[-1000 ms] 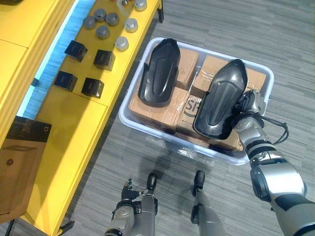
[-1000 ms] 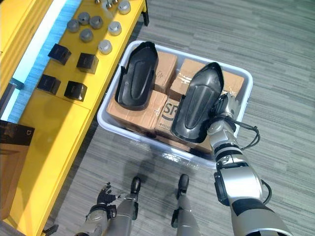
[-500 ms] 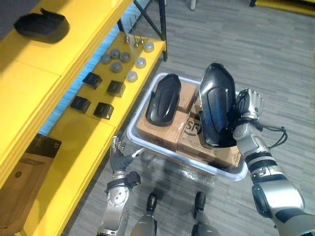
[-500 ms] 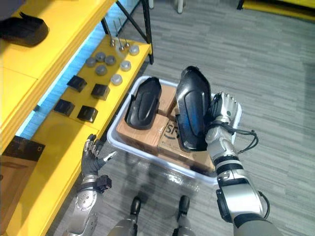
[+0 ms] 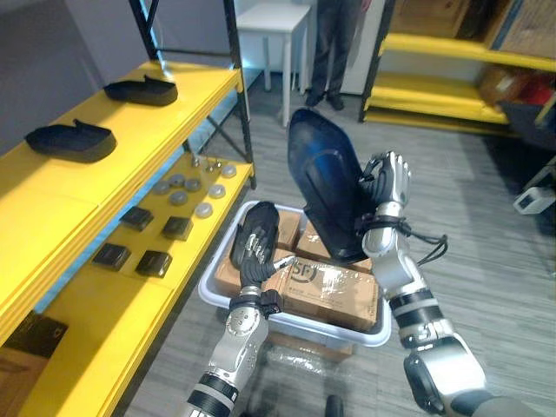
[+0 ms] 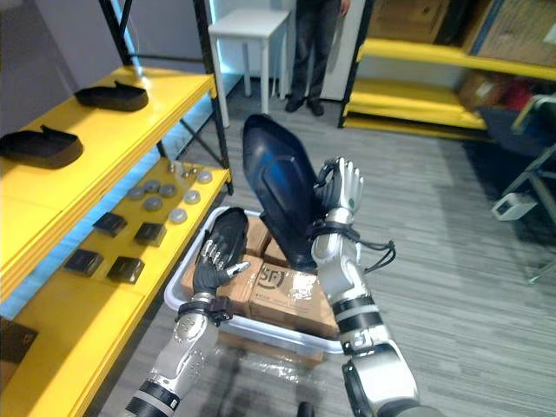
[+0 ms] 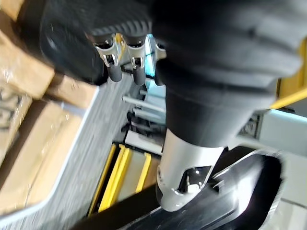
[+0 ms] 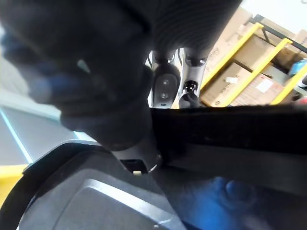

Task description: Walk over and take plastic housings, then place them on the shelf

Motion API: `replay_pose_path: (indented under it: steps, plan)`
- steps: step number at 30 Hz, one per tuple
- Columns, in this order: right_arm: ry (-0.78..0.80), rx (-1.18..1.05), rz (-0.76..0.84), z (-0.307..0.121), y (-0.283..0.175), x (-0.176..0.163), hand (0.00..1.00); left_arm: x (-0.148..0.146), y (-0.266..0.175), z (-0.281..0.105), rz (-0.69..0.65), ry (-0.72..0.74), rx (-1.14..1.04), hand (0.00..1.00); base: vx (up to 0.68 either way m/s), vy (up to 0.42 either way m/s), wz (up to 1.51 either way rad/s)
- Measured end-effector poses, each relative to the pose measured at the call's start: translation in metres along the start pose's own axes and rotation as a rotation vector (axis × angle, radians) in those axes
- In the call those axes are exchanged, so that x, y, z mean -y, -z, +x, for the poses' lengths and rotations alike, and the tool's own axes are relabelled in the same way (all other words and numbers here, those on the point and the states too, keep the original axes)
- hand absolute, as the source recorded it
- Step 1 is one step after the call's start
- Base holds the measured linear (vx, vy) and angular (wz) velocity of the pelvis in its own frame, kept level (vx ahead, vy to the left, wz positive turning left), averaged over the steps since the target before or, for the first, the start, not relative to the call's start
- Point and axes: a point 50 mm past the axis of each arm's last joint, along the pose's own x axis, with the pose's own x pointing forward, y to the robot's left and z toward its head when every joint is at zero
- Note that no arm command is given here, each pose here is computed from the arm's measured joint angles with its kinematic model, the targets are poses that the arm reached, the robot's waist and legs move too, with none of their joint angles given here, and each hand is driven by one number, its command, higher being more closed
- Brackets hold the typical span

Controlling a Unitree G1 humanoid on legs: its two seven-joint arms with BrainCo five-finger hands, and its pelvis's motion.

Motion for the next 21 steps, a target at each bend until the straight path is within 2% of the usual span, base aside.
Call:
replay_pose_path:
  steps: [8,12,13,15,21]
  plan:
    - [-0.129,0.064,0.094,-0.051,-0.019,-0.024,1.0,0.013,0.0,0.002,-0.063,0.006,-0.022,0.0,0.0,0.003,-0.11]
    - [-0.148,0.116,0.122,-0.056,-0.028,-0.025,1.0,0.017,-0.003,0.004,-0.288,0.023,-0.059,0.0,0.02,0.023,-0.11]
    - [-0.15,0.124,0.125,-0.056,-0.029,-0.025,1.0,0.017,-0.004,0.004,-0.328,0.028,-0.065,1.0,0.02,0.024,-0.05]
    - [-0.154,0.127,0.137,-0.057,-0.03,-0.026,1.0,0.019,-0.008,0.004,-0.442,0.04,-0.063,1.0,0.0,0.0,0.0]
    - [-0.159,0.151,0.202,-0.067,-0.035,-0.021,1.0,0.016,-0.007,0.004,-0.573,0.021,-0.095,1.0,0.0,0.0,0.0]
